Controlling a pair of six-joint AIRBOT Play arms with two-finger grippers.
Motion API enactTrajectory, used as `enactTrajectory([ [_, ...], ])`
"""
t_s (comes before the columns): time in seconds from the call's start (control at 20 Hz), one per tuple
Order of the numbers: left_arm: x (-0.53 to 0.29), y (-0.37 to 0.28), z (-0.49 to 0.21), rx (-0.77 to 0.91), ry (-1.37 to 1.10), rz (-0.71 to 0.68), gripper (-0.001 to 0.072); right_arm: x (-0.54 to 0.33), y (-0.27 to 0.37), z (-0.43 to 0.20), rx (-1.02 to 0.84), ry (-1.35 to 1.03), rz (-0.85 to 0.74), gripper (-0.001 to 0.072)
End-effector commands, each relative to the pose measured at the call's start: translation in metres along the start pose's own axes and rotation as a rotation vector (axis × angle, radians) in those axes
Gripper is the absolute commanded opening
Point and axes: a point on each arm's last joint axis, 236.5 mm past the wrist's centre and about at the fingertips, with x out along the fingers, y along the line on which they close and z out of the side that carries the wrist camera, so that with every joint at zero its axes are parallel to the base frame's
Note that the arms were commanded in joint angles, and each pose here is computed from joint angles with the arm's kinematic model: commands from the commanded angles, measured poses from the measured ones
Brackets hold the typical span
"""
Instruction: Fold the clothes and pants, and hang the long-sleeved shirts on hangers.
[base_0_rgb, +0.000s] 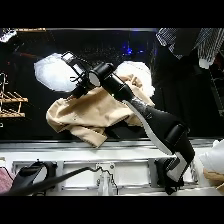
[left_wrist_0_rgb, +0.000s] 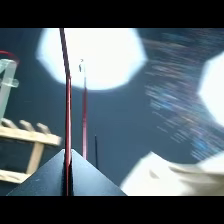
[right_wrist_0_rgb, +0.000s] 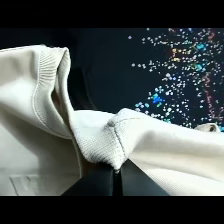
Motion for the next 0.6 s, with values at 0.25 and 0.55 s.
enactTrajectory([
  [0.25, -0.125, -0.082, -0.112, 0.070, -0.068, -0.478, 0.0013, -0.006, -0.005, 0.003, -0.013, -0.012, -0.022, 0.0031],
  [0.55, -0.142, -0.114, -0.133, 0.077, -0.120, -0.647, 0.0013, -0.014, -0.002, -0.003, -0.014, 0.022, -0.015, 0.0030],
])
